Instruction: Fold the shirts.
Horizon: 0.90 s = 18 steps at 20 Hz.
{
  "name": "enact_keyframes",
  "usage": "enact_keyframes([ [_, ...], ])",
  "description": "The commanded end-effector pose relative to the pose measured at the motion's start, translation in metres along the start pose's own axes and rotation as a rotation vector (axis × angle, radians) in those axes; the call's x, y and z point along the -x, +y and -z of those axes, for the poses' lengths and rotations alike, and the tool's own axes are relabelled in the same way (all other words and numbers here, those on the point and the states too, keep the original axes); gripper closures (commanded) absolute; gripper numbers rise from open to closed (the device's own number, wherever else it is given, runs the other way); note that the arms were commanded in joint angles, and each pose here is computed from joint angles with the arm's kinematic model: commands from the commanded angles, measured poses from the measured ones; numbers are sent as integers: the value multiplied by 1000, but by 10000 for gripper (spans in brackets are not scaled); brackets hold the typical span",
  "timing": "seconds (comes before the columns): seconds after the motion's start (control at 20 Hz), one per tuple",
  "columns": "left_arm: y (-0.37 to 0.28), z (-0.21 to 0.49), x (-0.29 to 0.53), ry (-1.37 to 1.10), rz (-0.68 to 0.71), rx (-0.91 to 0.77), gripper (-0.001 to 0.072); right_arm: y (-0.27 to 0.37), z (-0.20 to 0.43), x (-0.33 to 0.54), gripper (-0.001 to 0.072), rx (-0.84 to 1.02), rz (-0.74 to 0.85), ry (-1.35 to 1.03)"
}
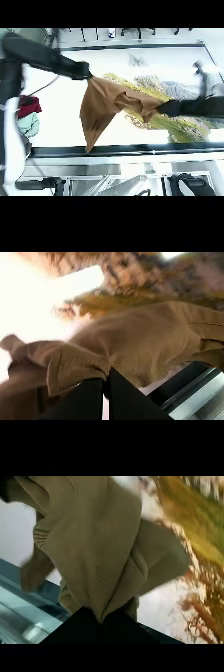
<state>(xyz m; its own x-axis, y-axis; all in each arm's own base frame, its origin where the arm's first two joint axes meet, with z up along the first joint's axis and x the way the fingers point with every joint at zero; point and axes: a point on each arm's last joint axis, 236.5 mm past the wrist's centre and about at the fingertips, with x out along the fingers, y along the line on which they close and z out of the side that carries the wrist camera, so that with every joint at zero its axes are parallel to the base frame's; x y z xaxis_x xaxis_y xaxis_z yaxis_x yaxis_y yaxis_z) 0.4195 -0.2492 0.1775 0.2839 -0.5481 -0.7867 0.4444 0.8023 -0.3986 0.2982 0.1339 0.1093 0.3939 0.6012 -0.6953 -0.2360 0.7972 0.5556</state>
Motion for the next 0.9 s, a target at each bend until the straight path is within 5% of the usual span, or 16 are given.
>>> enact_keyframes([
  [0.0, 45, 22, -97, 178, -4, 94, 693, -71, 46, -66, 691, -183, 77, 52],
  [0.35, 41, 77, -165, 431, 169, 191, 693, -119, 52, -107, 690, -276, 146, 94],
  [0.4, 41, 84, -163, 461, 171, 191, 613, -120, 53, -109, 691, -279, 146, 102],
  [0.45, 42, 86, -160, 475, 172, 193, 192, -120, 54, -109, 691, -278, 146, 105],
  [0.5, 44, 85, -155, 474, 167, 218, 10, -120, 54, -109, 690, -274, 145, 106],
  [0.85, 85, 92, -79, 501, 9, 201, 10, -111, 66, -107, 691, -242, 119, 173],
])
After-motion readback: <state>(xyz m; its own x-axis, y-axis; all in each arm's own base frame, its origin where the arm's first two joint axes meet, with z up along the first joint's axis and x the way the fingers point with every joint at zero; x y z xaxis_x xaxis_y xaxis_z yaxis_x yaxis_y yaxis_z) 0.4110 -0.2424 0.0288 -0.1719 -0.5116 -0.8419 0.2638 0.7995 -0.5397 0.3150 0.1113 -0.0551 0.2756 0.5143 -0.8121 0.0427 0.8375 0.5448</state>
